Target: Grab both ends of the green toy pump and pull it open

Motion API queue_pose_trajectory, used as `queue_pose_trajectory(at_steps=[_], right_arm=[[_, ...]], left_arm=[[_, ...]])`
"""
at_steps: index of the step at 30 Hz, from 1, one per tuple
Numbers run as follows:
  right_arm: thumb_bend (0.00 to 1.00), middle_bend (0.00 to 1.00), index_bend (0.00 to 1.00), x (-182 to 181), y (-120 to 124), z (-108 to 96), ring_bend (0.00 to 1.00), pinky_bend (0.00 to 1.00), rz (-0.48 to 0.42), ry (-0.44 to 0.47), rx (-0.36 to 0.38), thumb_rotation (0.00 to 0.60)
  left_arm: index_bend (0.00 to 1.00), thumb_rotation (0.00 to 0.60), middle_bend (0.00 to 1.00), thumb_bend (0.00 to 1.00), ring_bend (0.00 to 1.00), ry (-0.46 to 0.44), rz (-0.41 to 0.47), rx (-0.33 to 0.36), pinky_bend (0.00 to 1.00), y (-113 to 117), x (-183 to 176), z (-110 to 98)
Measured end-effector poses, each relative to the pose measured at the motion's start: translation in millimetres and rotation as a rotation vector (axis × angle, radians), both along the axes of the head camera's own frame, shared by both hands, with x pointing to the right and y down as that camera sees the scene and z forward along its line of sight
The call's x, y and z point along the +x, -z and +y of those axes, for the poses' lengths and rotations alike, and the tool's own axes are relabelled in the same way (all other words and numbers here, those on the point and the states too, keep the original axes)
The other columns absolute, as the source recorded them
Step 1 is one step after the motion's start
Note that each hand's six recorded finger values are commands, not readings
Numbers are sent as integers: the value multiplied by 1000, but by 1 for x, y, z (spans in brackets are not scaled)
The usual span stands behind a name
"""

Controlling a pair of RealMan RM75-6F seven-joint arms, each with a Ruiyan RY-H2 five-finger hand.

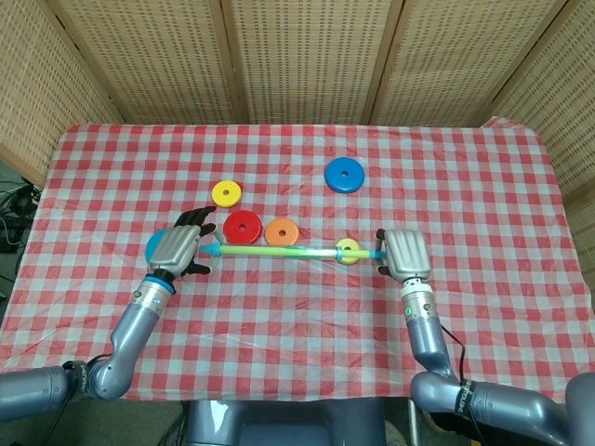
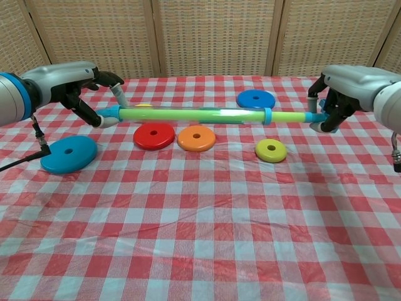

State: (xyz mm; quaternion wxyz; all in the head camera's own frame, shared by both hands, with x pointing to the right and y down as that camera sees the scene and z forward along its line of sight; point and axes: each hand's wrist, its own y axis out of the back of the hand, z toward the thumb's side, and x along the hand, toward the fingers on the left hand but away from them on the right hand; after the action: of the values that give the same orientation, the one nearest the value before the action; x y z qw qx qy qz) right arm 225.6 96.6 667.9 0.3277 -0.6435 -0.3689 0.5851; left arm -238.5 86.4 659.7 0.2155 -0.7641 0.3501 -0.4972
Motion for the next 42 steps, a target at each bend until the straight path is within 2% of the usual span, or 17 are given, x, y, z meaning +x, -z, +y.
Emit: queue_pose_trajectory(at_steps=[10, 23, 30, 42], right_arm=[[587, 1000, 756, 18, 3, -6, 1000, 920, 8, -34, 16, 600], [587, 1000, 757, 68, -4, -10, 1000, 919, 49, -115, 17, 600], [586, 1000, 757, 83, -4, -11, 1000, 919, 50, -155, 23, 600], [587, 1000, 758, 95, -5, -11, 1000, 919, 62, -178, 29, 600]], left_arm=[[452, 600, 0, 441, 0, 19, -28, -14, 0, -1, -20, 5], [453, 600, 0, 441, 0, 105, -131, -40, 0, -21, -95, 11], [453, 600, 0, 441, 0, 147, -164, -45, 0, -26, -126, 10], [452, 600, 0, 441, 0, 148, -189, -53, 0, -36, -139, 19]])
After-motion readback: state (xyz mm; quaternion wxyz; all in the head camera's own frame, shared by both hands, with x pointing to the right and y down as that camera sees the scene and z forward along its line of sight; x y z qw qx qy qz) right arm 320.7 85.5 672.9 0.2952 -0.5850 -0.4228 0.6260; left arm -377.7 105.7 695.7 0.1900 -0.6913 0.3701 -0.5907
